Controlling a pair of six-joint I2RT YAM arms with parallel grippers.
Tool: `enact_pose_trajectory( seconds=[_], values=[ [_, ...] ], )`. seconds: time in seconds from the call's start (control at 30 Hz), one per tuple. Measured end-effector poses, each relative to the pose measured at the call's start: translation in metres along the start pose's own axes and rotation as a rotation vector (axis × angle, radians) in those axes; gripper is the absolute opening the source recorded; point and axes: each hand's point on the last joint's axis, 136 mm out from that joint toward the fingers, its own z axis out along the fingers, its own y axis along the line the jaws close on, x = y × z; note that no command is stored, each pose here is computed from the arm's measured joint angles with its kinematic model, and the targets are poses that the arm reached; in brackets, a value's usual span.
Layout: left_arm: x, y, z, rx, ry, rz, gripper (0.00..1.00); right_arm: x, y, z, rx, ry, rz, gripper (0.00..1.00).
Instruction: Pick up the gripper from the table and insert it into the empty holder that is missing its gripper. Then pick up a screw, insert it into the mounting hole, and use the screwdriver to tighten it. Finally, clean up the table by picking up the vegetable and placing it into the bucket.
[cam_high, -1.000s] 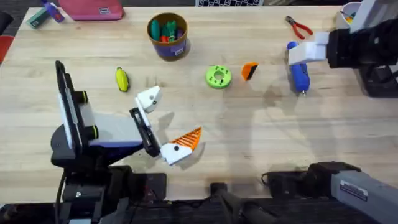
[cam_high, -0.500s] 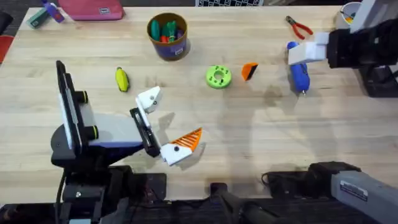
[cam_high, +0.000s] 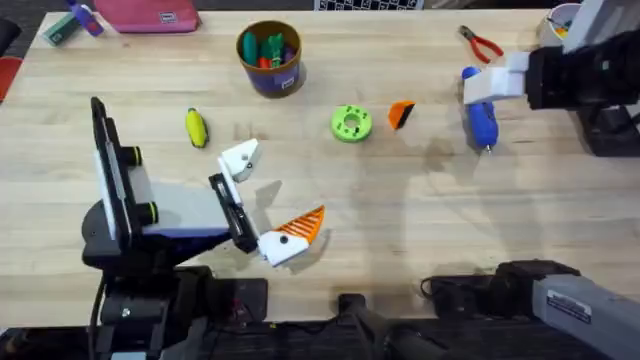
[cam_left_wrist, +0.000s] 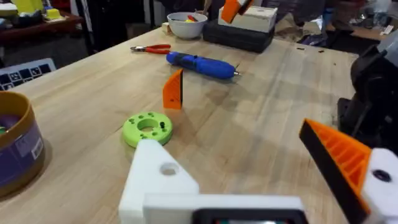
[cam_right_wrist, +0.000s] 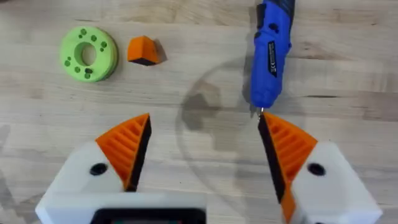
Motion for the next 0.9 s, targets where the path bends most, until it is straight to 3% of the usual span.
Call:
enact_pose_trajectory(
  seconds=[0.67, 0.9],
  values=[
    [0.000, 0.000, 0.000, 0.000, 0.000, 0.000, 0.985, 0.005, 0.003, 0.000, -0.005, 0.020, -0.006, 0.994],
    [0.000, 0.000, 0.000, 0.000, 0.000, 0.000, 0.987, 0.009, 0.029, 0.005, -0.043, 0.186, -0.087, 0.994]
  ],
)
